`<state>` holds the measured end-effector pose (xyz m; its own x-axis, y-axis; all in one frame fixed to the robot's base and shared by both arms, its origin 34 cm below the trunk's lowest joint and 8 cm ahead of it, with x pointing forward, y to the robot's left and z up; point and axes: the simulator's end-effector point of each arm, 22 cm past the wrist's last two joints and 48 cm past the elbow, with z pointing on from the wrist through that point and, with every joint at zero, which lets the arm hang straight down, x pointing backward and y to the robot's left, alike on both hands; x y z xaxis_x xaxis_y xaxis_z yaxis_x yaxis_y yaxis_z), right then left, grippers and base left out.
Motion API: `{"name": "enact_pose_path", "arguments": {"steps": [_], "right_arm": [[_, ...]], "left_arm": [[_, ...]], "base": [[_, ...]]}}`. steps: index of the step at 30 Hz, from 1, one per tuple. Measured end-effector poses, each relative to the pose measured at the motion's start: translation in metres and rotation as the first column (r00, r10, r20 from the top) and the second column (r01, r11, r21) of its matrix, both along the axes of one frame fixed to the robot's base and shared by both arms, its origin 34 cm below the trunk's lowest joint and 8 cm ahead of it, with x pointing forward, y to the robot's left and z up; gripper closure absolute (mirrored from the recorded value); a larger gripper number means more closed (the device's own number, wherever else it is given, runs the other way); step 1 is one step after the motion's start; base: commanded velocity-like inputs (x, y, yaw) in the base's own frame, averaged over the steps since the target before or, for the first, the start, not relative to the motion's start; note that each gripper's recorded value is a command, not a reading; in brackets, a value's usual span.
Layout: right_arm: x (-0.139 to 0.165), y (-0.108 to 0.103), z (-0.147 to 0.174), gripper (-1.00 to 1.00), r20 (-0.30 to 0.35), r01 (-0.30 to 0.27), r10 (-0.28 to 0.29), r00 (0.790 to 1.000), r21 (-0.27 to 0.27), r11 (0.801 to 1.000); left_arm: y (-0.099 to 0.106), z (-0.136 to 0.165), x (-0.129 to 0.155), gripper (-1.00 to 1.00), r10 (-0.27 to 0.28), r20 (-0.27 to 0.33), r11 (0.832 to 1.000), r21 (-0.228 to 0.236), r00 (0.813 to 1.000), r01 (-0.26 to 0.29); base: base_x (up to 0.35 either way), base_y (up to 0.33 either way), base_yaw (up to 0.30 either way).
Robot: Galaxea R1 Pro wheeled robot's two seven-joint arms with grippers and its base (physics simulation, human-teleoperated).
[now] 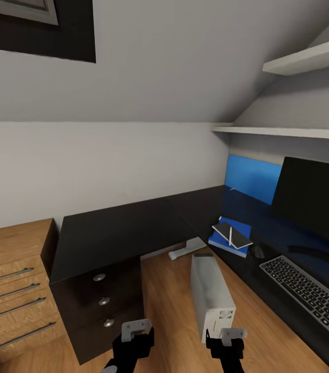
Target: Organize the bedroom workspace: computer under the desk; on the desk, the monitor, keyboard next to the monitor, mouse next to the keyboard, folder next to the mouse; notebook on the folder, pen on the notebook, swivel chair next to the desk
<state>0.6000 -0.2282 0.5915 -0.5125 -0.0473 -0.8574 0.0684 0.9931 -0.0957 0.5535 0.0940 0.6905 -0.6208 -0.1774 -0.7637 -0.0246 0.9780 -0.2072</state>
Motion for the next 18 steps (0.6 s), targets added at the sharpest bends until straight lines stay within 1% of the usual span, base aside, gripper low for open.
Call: {"name": "enact_pose_path", "arguments": {"steps": [3, 6, 7, 8, 10, 12, 13, 15, 18], "right_arm": [[0.0, 0.0, -0.005, -1.0, 0.001, 0.0, 0.0, 1.0, 0.0, 1.0], [0.001, 0.0, -0.008, -1.0, 0.016, 0.002, -0.002, 1.0, 0.002, 1.0], [0.002, -0.001, -0.008, -1.0, 0.023, 0.002, -0.002, 1.0, 0.003, 1.0], [0.003, -0.001, -0.007, -1.0, 0.037, 0.006, -0.007, 0.999, 0.007, 1.0], [0.003, -0.003, -0.008, -1.0, 0.053, 0.02, -0.021, 0.998, 0.016, 1.0], [0.003, -0.004, -0.011, -1.0, 0.059, 0.032, -0.034, 0.998, 0.025, 0.999], [0.003, -0.006, -0.013, -1.0, 0.062, 0.045, -0.047, 0.997, 0.033, 0.998], [0.003, -0.006, -0.016, -1.0, 0.064, 0.054, -0.057, 0.996, 0.04, 0.998], [0.002, -0.007, -0.021, -1.0, 0.068, 0.066, -0.07, 0.995, 0.049, 0.997]], "left_arm": [[-0.003, 0.008, 0.002, -1.0, -0.003, 0.001, 1.0, -0.005, 1.0, 0.003], [-0.006, 0.013, 0.003, -1.0, 0.002, -0.002, 1.0, -0.029, 1.0, -0.002], [-0.006, 0.015, 0.004, -1.0, 0.008, 0.001, 0.999, -0.042, 1.0, -0.007], [-0.006, 0.026, 0.009, -1.0, 0.022, 0.015, 0.997, -0.072, 1.0, -0.021], [-0.004, 0.04, 0.016, -1.0, 0.047, 0.037, 0.992, -0.116, 0.998, -0.042], [-0.002, 0.044, 0.018, -1.0, 0.057, 0.045, 0.989, -0.135, 0.997, -0.051], [-0.001, 0.044, 0.019, -1.0, 0.063, 0.044, 0.988, -0.147, 0.997, -0.056], [0.0, 0.038, 0.018, -1.0, 0.066, 0.035, 0.987, -0.152, 0.997, -0.06], [0.004, 0.013, 0.011, -1.0, 0.07, -0.01, 0.988, -0.138, 0.997, -0.071]], "base": [[0.0, 0.0, 0.0], [0.0, 0.0, 0.0], [0.0, 0.0, 0.0], [0.0, 0.0, 0.0], [0.0, 0.0, 0.0], [0.0, 0.0, 0.0], [0.0, 0.0, 0.0], [0.0, 0.0, 0.0], [0.0, 0.0, 0.0]]}}
